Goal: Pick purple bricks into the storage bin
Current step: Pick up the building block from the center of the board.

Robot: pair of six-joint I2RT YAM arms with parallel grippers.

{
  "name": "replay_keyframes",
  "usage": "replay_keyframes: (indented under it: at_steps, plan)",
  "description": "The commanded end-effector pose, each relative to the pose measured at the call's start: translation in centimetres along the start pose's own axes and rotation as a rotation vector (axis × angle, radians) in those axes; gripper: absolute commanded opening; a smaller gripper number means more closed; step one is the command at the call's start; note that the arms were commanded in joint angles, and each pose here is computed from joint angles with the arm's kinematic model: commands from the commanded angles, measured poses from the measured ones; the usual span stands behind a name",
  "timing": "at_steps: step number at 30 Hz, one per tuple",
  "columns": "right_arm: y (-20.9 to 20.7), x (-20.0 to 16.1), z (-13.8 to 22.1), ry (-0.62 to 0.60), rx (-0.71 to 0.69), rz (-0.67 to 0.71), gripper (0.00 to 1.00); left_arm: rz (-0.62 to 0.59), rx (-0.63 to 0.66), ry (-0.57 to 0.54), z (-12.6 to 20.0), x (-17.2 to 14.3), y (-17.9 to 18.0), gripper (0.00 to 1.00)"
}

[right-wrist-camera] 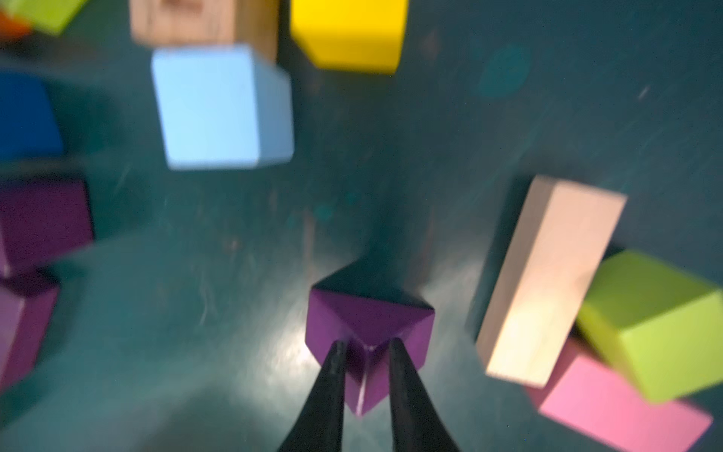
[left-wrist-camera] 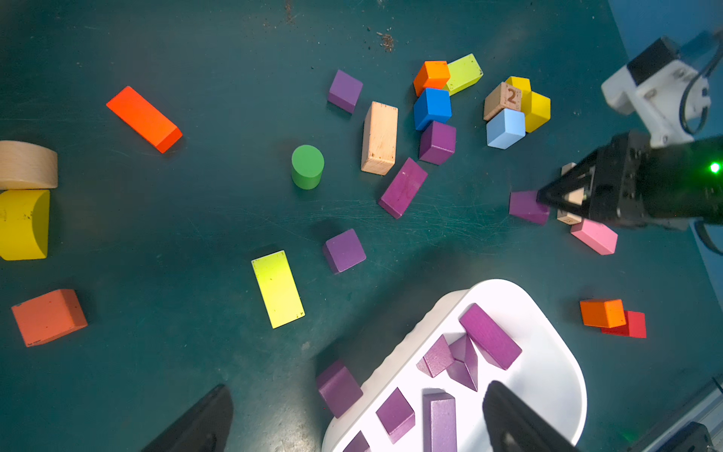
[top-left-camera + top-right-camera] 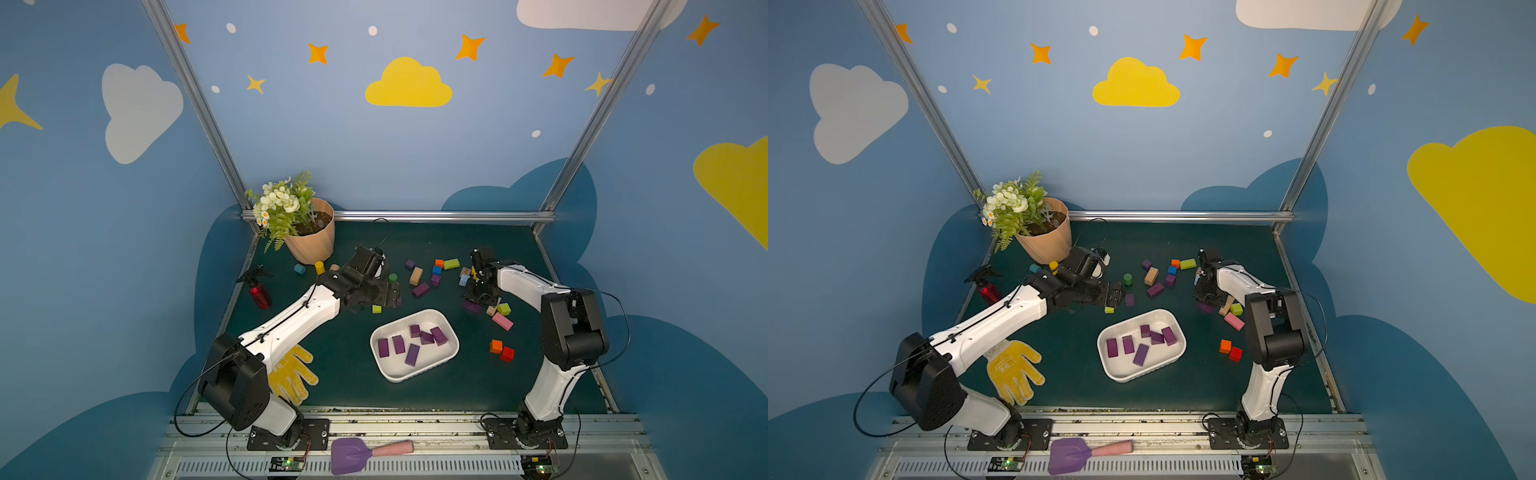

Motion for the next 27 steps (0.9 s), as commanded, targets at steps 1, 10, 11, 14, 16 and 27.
replay_keyframes:
  at_steps: [1,10,11,14,16,27]
  plan:
    - [0.2,-1.6,1.8,0.006,0.000,0.018,0.22,-0.007,0.008,-0.040,1.3,0.7,0.0,1.00]
    - [-0.1,-0.8,6.9,-0.109,0.018,0.097,0.36,-0.031,0.016,-0.045,1.5,0.6,-0.1,1.00]
    - [-0.3,-0.7,7.1,-0.116,0.014,0.112,0.38,-0.038,0.015,-0.042,1.4,0.5,-0.1,1.00]
    - [-0.5,-0.3,7.2,-0.104,0.020,0.192,0.44,-0.058,-0.001,-0.027,1.1,0.4,-0.5,1.00]
    - [-0.5,-0.2,6.9,-0.083,0.022,0.256,0.46,-0.068,-0.013,-0.011,0.9,0.2,-0.8,1.00]
    - [0.1,-0.8,6.8,-0.107,0.127,0.626,0.51,-0.112,-0.020,-0.012,0.5,-0.2,-1.3,1.00]
Point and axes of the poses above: each gripper's point midway between its finger pads, its own z axis back along the fingers, its own y axis along the line the jaws close on, x = y × z, the point moved 5 cm from there along z, back along the fingers, and after that the axes turned 5 degrees about -z, right-handed, at the moved point
